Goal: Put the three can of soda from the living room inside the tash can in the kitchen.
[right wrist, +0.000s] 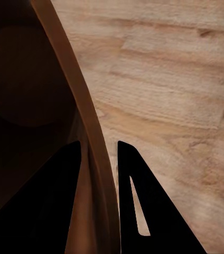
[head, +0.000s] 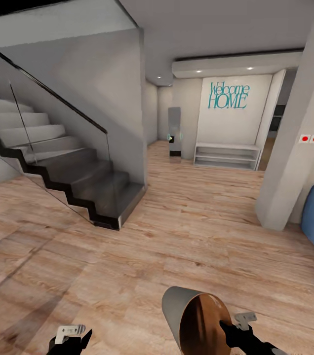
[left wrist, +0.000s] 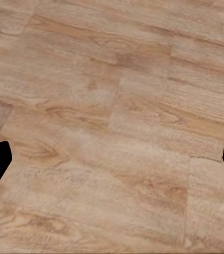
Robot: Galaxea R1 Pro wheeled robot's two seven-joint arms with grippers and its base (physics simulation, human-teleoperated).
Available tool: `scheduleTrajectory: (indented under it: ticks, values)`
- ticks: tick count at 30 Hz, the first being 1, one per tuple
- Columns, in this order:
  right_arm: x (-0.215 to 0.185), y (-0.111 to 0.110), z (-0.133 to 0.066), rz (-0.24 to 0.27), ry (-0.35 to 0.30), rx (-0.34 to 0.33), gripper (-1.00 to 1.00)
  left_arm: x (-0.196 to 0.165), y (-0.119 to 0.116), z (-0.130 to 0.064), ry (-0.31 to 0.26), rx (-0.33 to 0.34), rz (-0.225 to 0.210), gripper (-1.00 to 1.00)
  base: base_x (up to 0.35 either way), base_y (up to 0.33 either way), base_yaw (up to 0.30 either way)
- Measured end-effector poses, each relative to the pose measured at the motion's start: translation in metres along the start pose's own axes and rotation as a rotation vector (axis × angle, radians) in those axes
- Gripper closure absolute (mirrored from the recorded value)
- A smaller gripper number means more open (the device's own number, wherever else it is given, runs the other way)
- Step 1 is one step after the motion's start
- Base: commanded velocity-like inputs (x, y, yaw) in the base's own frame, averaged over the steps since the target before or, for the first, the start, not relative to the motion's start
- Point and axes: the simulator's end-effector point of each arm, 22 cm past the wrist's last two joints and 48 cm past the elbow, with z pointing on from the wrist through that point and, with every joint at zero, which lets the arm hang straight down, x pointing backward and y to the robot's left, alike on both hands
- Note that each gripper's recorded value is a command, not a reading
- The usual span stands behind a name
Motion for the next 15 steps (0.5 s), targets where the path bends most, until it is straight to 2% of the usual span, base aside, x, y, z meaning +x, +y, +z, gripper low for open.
scheduleTrajectory:
  ticks: [4, 8, 15]
  values:
    - [-0.0004, -0.0003, 0.0000, 0.000, -0.001, 0.001, 1.00, 0.0000, 0.0000, 0.0000, 0.000, 0.000, 0.000, -1.00, 0.155, 0.138, -0.237]
    - [-0.0007, -0.0004, 0.0001, 0.002, -0.002, 0.002, 1.00, -0.0002, 0.0000, 0.0000, -0.001, 0.000, 0.000, -1.00, 0.146, 0.242, -0.218]
    - [-0.0010, -0.0015, 0.0009, 0.005, -0.004, 0.014, 1.00, 0.0001, 0.0000, 0.0001, -0.001, 0.000, 0.000, -1.00, 0.087, 0.295, -0.096]
